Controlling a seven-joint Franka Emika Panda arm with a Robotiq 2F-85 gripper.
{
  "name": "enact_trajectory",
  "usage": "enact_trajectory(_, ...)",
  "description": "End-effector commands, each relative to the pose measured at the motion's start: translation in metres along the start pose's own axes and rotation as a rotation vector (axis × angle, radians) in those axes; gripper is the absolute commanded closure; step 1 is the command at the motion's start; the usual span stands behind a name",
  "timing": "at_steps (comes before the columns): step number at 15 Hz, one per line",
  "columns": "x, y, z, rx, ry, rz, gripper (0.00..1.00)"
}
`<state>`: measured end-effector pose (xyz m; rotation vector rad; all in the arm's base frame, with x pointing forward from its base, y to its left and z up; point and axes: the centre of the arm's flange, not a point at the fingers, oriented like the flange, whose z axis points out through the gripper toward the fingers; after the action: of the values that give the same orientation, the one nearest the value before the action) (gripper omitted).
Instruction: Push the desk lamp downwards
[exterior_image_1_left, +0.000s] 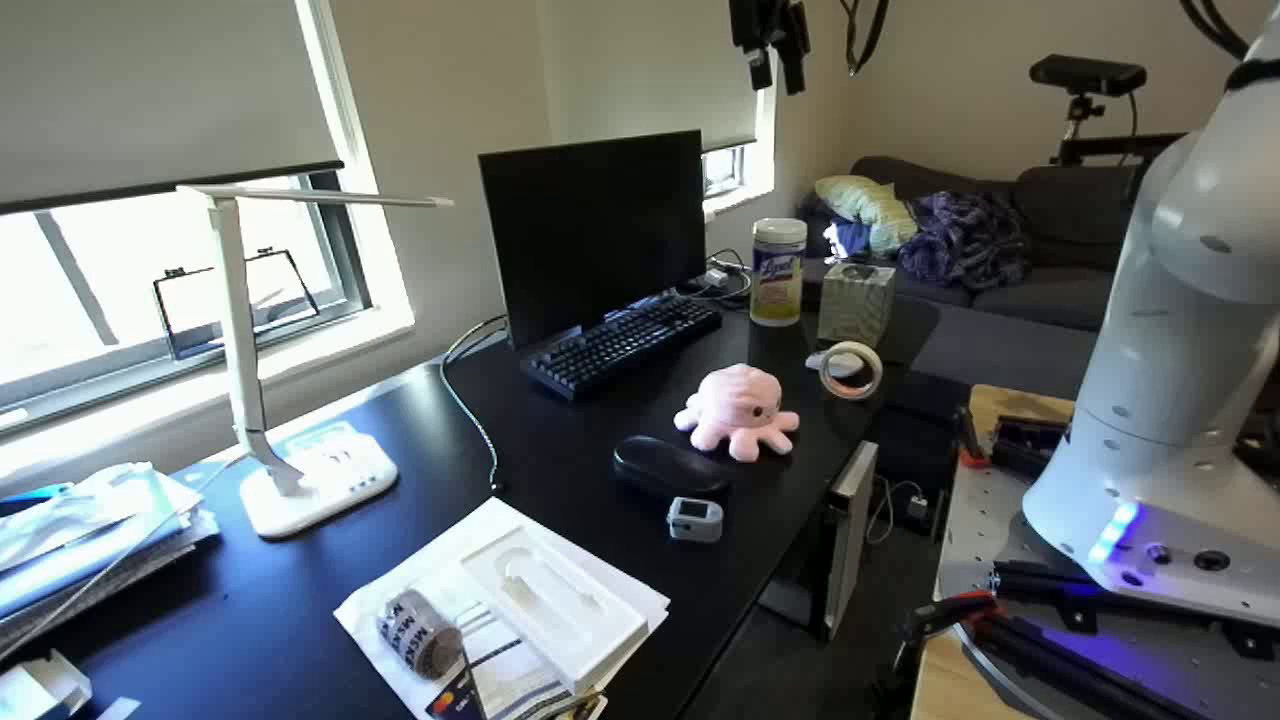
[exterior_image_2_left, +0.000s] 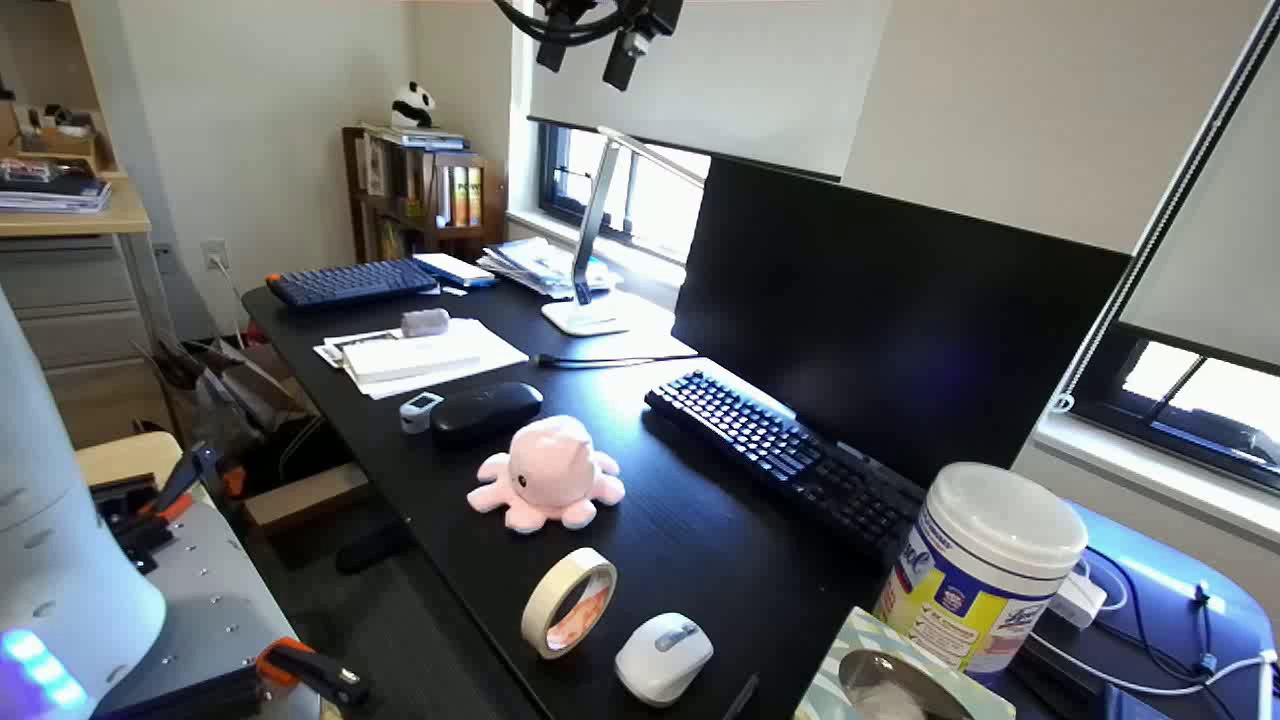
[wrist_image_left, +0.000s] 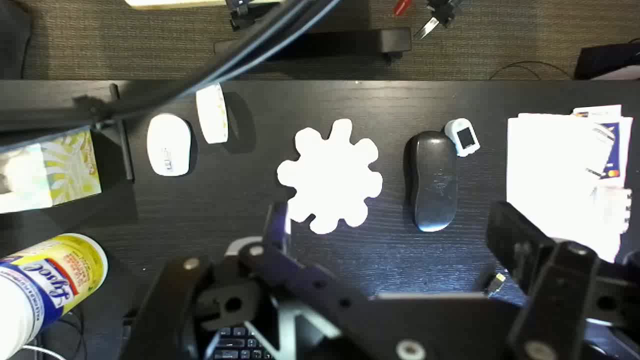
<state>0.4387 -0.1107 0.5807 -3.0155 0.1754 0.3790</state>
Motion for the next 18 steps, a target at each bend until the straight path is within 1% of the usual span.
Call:
enact_trajectory(1,0.0,0.0,0.0,0.0,0.0,0.0,0.0)
enact_trajectory(6,0.0,0.0,0.0,0.0,0.0,0.0,0.0)
enact_trajectory(7,0.012,0.0,-0.003,-0.004,0.016,-0.028,0.0)
enact_trajectory(8,0.039,-0.003,-0.011,-0.019,0.049,-0.068,0.0)
enact_trajectory(9,0.052,-0.006,-0.016,-0.036,0.086,-0.106,0.0)
enact_trajectory(11,0.093,-0.022,-0.033,-0.074,0.162,-0.208,0.0)
enact_trajectory(13,0.133,-0.047,-0.046,-0.103,0.211,-0.312,0.0)
enact_trajectory(15,0.167,-0.079,-0.055,-0.132,0.228,-0.418,0.0)
enact_trajectory(18,0.209,-0.135,-0.059,-0.152,0.236,-0.577,0.0)
